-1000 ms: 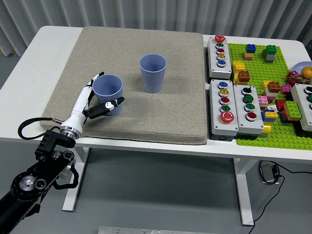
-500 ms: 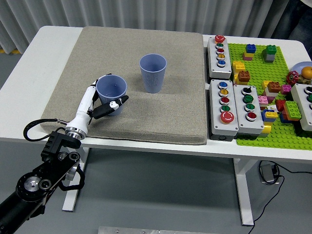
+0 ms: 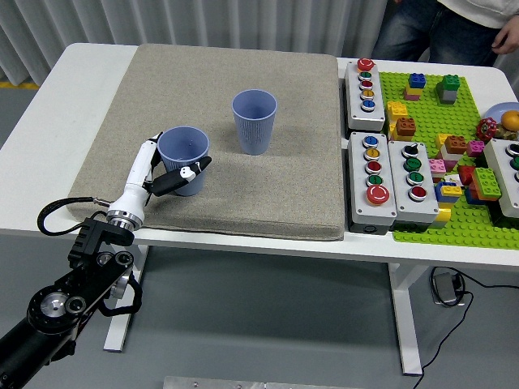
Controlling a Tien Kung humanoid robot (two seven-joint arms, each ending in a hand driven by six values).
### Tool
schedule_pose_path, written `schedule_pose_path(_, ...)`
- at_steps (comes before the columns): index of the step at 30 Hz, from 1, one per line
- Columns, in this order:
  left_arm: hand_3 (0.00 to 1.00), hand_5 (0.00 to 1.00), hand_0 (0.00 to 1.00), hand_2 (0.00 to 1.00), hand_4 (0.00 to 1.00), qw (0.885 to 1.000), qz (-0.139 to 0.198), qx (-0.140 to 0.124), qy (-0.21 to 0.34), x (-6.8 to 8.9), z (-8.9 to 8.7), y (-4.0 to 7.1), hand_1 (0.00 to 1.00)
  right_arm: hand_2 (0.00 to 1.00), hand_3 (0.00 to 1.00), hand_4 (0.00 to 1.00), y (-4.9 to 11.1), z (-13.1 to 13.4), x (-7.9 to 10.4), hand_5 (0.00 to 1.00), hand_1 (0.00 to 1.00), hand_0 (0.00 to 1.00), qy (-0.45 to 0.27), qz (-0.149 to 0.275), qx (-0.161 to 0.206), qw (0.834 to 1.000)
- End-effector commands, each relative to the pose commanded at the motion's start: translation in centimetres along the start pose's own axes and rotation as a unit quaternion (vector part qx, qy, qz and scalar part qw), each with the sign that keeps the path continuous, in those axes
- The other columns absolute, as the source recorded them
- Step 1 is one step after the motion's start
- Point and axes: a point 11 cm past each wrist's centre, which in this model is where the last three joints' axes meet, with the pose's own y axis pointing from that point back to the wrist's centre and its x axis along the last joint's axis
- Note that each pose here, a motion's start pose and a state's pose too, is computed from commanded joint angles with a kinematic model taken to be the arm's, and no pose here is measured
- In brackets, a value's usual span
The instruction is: Pick cup pour cup place
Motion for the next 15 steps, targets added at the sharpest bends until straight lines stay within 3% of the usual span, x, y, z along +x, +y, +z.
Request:
schedule_pose_path(5,0.645,0.372,0.596,0.585,0.919,1.000,0.000,-0.002,-0.002,0.0,0.1,0.1,0.553,0.602,0.598,0.002,0.0,0.2,0.0,0.255,0.661,0.692,-0.001,0.000,-0.001,1.000)
schedule_pose_path(15,0.642,0.355,0.587,0.582,0.902,0.999,-0.003,-0.036,-0.034,0.4,1.9,-0.3,0.540,0.602,0.598,0.002,0.0,0.4,0.0,0.253,0.661,0.692,-0.001,0.000,-0.003,1.000)
